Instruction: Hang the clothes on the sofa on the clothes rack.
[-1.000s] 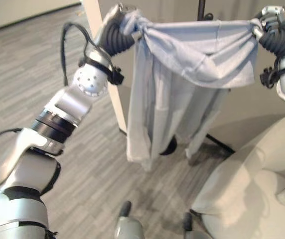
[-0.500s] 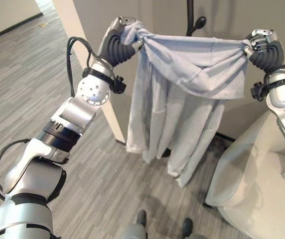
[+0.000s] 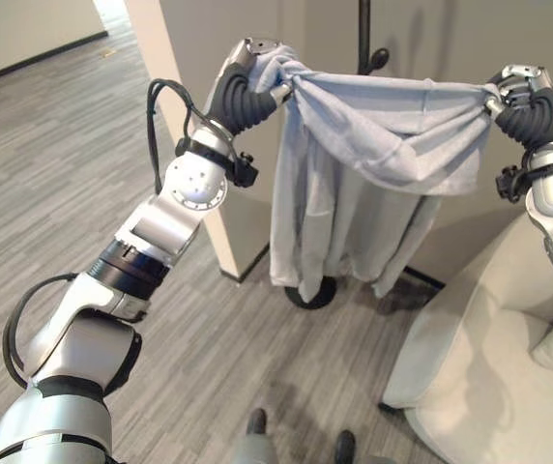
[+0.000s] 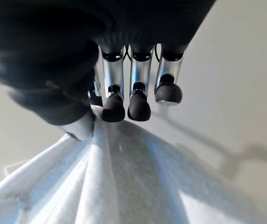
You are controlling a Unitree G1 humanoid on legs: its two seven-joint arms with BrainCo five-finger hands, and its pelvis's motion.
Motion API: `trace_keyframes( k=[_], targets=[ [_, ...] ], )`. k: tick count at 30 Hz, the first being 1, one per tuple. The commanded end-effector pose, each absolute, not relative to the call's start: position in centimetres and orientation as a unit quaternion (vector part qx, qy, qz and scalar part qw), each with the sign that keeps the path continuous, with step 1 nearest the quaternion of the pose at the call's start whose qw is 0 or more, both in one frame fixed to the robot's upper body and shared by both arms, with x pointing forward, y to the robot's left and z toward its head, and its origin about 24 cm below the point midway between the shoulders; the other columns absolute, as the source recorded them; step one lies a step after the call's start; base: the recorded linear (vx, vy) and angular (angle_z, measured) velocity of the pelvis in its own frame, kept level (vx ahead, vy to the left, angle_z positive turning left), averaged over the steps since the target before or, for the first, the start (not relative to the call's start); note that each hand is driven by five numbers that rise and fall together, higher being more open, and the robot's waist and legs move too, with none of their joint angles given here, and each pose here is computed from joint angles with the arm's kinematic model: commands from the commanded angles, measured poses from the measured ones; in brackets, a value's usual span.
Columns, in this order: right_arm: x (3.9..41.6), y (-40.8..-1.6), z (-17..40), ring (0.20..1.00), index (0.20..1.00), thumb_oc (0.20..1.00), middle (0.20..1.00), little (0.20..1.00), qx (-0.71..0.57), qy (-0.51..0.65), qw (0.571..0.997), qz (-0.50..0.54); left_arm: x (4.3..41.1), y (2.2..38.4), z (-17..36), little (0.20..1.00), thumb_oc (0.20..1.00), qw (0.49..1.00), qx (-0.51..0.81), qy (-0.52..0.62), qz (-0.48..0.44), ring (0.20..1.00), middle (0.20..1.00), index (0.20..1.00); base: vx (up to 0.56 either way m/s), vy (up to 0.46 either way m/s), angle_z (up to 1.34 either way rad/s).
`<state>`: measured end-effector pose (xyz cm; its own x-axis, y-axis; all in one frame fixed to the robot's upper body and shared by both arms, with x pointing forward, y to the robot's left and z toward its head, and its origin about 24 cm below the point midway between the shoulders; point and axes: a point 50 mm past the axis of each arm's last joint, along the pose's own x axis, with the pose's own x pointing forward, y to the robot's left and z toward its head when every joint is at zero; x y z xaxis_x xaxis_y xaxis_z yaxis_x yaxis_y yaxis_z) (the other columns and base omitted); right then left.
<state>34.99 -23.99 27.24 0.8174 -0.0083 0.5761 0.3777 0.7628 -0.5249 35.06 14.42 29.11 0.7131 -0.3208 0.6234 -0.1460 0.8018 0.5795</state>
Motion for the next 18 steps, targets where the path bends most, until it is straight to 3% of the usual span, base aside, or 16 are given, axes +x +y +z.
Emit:
trace_keyframes(
  k=[1,7,18],
  targets=[
    [33.8,-26.8,29.8,0.2,0.2,0.2,0.2,0.2,-0.345,-0.307,0.87,-0.17,35.2,17.5,31.9,0.2,0.2,0.863,0.315,-0.394,0.029,0.2,0.2,0.2,0.28,0.208,-1.02],
    [34.4,-25.8,30.6,0.2,0.2,0.2,0.2,0.2,-0.33,-0.313,0.876,-0.158,34.9,19.1,33.2,0.2,0.2,0.854,0.331,-0.397,0.06,0.2,0.2,0.2,0.28,0.179,-1.09],
    [33.4,-26.1,32.2,0.2,0.2,0.2,0.2,0.2,-0.348,-0.338,0.861,-0.155,34.6,19.4,32.4,0.2,0.2,0.857,0.316,-0.402,0.064,0.2,0.2,0.2,0.4,-0.226,0.4]
  ],
)
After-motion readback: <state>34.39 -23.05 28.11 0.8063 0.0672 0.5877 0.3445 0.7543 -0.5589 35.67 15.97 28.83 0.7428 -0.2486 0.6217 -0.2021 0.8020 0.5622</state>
